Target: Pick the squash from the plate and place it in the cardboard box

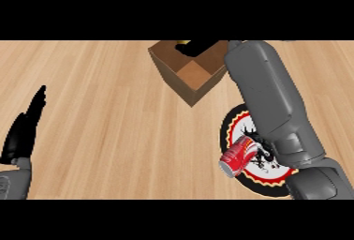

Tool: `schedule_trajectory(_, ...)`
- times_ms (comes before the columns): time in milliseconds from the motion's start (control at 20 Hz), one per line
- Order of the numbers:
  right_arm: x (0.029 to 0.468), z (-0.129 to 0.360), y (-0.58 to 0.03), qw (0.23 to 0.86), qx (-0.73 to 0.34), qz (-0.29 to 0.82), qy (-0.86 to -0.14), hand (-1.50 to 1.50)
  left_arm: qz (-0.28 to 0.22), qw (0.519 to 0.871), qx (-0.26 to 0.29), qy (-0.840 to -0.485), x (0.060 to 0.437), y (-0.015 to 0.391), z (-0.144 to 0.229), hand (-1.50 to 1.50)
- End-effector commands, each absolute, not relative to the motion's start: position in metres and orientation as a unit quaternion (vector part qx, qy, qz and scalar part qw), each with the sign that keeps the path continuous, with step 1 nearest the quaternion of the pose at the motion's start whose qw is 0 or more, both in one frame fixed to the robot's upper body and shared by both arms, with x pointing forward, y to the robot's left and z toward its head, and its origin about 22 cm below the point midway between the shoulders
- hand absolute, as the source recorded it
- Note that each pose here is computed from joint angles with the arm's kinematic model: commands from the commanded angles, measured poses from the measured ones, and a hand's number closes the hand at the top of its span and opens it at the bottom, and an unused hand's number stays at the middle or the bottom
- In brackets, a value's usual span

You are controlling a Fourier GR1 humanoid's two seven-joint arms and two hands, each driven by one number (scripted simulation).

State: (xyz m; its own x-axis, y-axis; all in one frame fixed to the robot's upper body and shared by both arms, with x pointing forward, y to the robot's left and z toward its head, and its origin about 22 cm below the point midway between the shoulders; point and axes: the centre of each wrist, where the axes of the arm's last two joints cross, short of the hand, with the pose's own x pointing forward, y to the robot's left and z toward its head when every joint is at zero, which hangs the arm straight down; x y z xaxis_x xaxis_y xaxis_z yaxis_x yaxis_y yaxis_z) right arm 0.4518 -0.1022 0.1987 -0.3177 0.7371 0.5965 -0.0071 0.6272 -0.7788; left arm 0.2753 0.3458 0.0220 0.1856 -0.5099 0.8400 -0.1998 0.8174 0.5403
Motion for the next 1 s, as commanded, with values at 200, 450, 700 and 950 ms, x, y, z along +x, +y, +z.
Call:
schedule_trajectory(200,0.465,0.172,-0.081,0.545,-0.271,0.364,-0.705,1.50,-0.119,0.710,0.274,-0.638,0.281,0.330,0.026,0.00)
schedule_trajectory(450,0.464,0.161,-0.072,0.606,-0.274,0.328,-0.671,-1.50,-0.119,0.709,0.268,-0.641,0.289,0.334,0.037,0.00)
schedule_trajectory(700,0.463,0.142,-0.073,0.634,-0.246,0.312,-0.663,-1.50,-0.123,0.704,0.270,-0.645,0.284,0.330,0.030,0.00)
schedule_trajectory(950,0.462,0.142,-0.071,0.602,-0.231,0.288,-0.708,-1.50,-0.122,0.707,0.271,-0.642,0.287,0.340,0.037,0.00)
